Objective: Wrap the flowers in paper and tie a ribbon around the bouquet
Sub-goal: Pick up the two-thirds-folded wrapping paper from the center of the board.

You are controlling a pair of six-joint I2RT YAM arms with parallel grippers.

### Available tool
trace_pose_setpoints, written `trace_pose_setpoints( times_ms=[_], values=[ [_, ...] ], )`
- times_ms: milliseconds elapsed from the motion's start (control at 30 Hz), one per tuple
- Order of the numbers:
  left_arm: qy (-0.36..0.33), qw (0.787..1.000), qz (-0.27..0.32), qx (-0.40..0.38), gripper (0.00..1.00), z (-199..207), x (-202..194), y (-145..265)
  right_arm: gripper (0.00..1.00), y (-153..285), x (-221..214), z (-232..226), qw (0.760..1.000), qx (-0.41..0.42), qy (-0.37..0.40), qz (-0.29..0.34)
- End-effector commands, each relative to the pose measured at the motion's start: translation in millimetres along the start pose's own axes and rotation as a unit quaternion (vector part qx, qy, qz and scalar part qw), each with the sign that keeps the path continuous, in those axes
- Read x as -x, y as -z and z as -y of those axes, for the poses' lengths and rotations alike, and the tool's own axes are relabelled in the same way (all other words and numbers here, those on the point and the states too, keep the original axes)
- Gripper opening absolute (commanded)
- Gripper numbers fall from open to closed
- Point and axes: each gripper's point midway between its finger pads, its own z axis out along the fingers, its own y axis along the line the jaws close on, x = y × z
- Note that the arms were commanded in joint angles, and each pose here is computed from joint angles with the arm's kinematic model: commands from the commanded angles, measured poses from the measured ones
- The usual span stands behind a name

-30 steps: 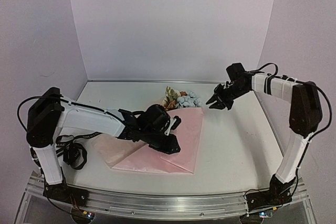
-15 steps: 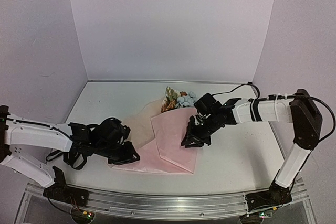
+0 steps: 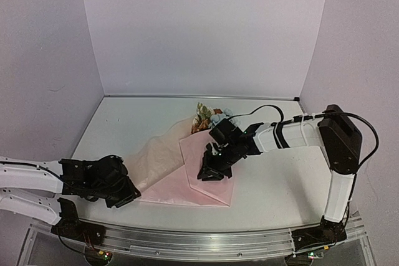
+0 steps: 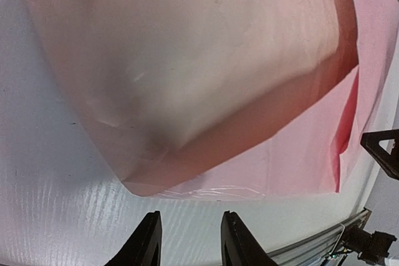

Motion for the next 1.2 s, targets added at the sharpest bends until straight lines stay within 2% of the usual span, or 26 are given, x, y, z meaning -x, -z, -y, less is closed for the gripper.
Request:
trace_pose_setpoints(
  times_ms=[0,433,633,900,1167],
  values=[
    [0.036,0.999,0.021,0.012,0.35,-9,6,-7,0.16,-10,9,-24,1.000,0.021,0.006,0.009],
    [0.055,0.997,0.046,0.014,0.35,-13,14,-23,0.16,-31,-2,-28,1.000,0.017,0.005,-0.009],
    [0.052,0.997,0.049,0.019,0.22,-10,16,-28,0.15,-36,-4,-24,1.000,0.011,0.004,-0.012],
    [0.026,0.997,0.070,0.013,0.00,4,27,-16,0.15,-41,-6,-19,1.000,0.003,0.010,-0.014],
    [-0.036,0.993,0.102,-0.041,0.00,48,43,13,0.15,-45,-14,-10,0.999,-0.022,0.041,-0.021]
  ],
)
